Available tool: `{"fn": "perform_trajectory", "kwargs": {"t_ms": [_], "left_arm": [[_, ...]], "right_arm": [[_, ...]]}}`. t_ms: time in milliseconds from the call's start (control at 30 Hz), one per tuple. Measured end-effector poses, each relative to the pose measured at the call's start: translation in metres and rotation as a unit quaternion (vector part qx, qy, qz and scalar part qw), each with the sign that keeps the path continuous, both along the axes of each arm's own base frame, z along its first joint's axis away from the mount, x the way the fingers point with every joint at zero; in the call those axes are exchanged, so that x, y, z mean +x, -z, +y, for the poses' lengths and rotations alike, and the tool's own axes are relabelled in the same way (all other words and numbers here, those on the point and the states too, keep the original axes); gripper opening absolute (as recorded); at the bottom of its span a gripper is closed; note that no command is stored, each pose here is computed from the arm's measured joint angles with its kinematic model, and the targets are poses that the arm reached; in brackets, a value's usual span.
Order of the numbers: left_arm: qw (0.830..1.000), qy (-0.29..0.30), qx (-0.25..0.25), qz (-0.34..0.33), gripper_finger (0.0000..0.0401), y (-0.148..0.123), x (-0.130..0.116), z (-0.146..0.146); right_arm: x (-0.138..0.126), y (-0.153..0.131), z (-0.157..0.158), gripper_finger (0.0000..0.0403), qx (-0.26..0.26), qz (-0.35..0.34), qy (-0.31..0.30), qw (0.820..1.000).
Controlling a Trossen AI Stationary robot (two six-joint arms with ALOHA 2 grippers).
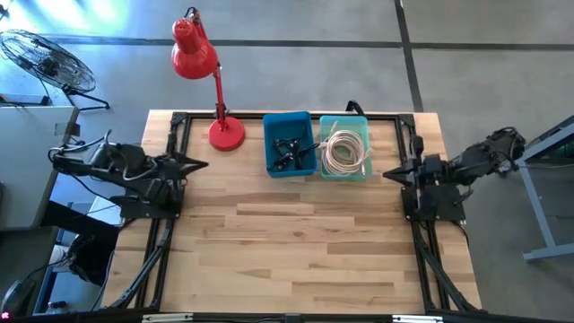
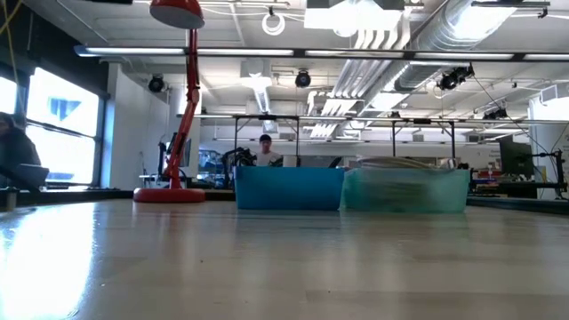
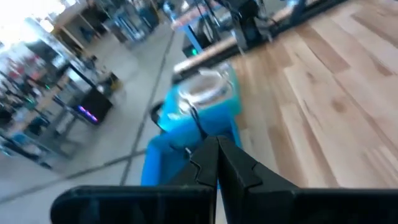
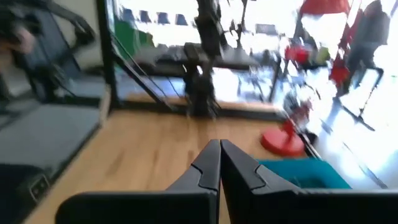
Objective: Pick & Place USB Port
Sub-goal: Return to Home Position
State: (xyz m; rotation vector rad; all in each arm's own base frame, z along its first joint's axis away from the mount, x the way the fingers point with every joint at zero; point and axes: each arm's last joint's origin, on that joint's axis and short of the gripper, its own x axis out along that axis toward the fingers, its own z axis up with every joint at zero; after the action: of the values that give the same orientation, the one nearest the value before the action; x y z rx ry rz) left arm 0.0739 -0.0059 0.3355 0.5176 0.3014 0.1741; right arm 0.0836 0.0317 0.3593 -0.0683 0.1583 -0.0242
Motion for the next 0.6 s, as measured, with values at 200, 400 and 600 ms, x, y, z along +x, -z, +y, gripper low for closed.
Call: {"fn": "perform_trajectory", "kwargs": {"t_ms": [200, 400, 600], "left_arm": [[1.0, 0.004, -0.02, 0.001, 0.0, 0.028, -0.002, 0.0], [1.0, 0.006, -0.022, 0.007, 0.0, 0.055, -0.003, 0.0], [0.997, 0.059, -0.053, -0.012, 0.0, 0.081, -0.003, -0.003]], "right_arm": [[-0.008, 0.037, -0.003, 0.0, -0.003, -0.092, -0.038, 0.995], [-0.01, 0.065, -0.004, 0.0, 0.01, -0.128, -0.045, 0.991], [-0.004, 0.092, 0.001, 0.0, 0.023, -0.117, -0.052, 0.991]]}}
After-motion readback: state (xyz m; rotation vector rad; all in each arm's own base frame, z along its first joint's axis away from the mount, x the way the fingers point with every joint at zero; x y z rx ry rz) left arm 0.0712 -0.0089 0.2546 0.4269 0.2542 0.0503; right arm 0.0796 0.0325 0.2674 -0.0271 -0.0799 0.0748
